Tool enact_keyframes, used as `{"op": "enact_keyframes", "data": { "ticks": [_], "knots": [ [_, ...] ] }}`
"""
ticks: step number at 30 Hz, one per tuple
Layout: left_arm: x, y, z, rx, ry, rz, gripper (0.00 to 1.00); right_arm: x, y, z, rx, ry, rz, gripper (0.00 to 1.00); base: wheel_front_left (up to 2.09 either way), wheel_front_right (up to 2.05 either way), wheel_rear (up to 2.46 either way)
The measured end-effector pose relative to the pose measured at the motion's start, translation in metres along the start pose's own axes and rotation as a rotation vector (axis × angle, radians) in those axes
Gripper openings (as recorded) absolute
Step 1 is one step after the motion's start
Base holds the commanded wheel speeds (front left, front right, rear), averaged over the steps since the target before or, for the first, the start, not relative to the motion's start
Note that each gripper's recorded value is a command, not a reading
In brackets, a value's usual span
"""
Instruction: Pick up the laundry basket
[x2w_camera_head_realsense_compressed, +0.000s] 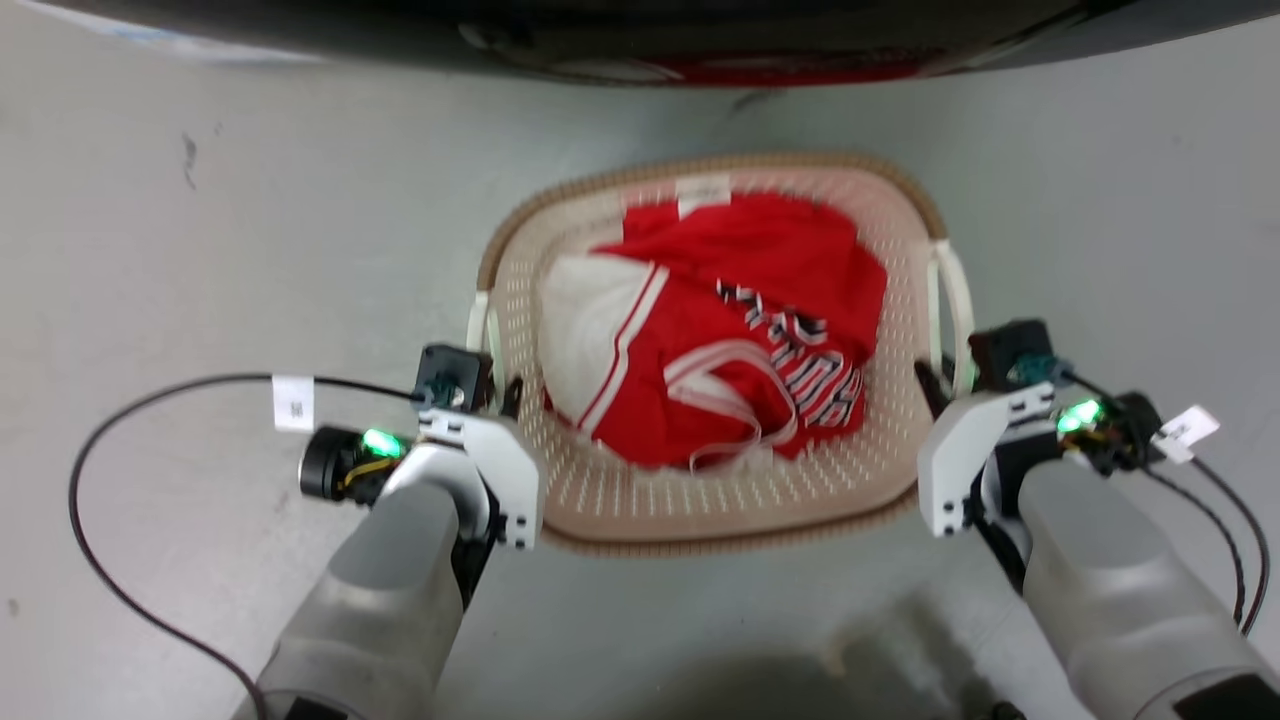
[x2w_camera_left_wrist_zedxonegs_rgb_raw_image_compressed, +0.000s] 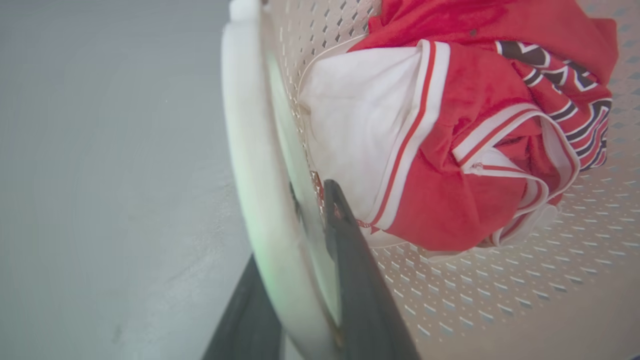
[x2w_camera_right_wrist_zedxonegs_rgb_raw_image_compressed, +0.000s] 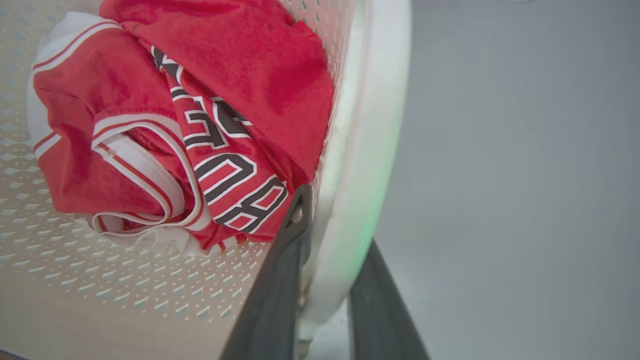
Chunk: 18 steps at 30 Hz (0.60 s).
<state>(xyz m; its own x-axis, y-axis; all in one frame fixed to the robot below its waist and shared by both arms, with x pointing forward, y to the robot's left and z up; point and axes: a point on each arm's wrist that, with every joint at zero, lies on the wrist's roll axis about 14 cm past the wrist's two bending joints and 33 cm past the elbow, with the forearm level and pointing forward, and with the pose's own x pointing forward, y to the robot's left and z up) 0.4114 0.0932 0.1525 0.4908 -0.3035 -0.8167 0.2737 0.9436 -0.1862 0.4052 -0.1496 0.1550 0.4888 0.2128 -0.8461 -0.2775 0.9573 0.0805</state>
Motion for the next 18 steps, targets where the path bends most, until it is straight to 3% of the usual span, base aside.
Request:
{"op": "enact_keyframes", "data": {
  "ticks": [18],
  "knots": [
    [-0.084,-0.016,0.0,-0.051,0.049,0.023,0.0,-0.081,0.033,0.008,-0.052,0.042,0.025,0.0,0.0,0.0,0.0]
  ]
}}
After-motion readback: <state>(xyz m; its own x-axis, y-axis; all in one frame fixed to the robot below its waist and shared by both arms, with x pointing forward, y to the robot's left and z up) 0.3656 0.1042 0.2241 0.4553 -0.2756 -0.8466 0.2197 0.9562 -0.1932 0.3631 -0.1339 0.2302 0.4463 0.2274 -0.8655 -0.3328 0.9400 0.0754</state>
